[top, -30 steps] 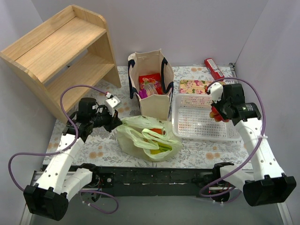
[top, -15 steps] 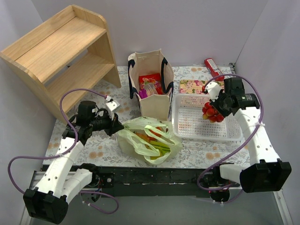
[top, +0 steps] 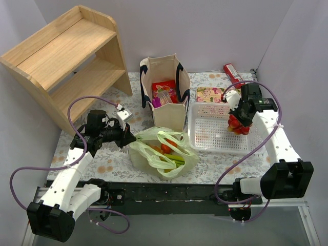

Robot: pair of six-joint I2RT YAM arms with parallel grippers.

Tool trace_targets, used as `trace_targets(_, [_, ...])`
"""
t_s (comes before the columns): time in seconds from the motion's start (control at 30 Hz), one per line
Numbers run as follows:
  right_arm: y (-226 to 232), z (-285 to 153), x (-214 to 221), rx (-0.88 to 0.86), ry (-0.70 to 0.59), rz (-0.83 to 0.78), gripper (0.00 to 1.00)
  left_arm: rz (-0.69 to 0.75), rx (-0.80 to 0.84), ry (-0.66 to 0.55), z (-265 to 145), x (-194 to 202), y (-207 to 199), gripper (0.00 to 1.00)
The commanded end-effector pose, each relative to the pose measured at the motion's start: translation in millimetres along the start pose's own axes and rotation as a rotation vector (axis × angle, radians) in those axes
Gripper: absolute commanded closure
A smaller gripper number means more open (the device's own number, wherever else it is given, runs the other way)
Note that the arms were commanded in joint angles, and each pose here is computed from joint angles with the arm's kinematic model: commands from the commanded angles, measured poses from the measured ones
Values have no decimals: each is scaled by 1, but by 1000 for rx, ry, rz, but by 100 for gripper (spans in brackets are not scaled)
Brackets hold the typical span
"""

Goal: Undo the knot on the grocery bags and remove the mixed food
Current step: Place the fake fruit in the bin.

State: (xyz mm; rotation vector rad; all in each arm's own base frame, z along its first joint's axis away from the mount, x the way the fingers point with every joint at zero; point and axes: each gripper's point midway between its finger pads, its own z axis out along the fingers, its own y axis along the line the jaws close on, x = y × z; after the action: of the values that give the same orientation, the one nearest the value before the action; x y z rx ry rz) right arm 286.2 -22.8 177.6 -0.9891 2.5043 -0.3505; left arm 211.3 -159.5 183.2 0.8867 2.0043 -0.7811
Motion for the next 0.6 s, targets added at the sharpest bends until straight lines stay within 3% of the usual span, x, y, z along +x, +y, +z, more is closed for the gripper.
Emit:
trace_targets(0.0, [-1,13,-3,4,-9,21,99,4,2,-14,-1,-2,0,98])
trace_targets(0.4, [7,36,35,12,132,113,99,14,35,-15,1,-6,-3,97])
trace_targets(0.43, [10,38,40,-2,146,124,94,16,43,-20,0,-7,-5,96])
trace_targets(0.47, [11,38,47,-10,166,143,82,19,48,-27,0,-10,-6,96])
trace_targets(0.5, [13,37,46,-19,159,151,62,14,55,-31,0,-11,-7,96])
trace_targets(0.57, [10,28,39,-18,123,162,50,15,56,-34,0,-13,-7,96])
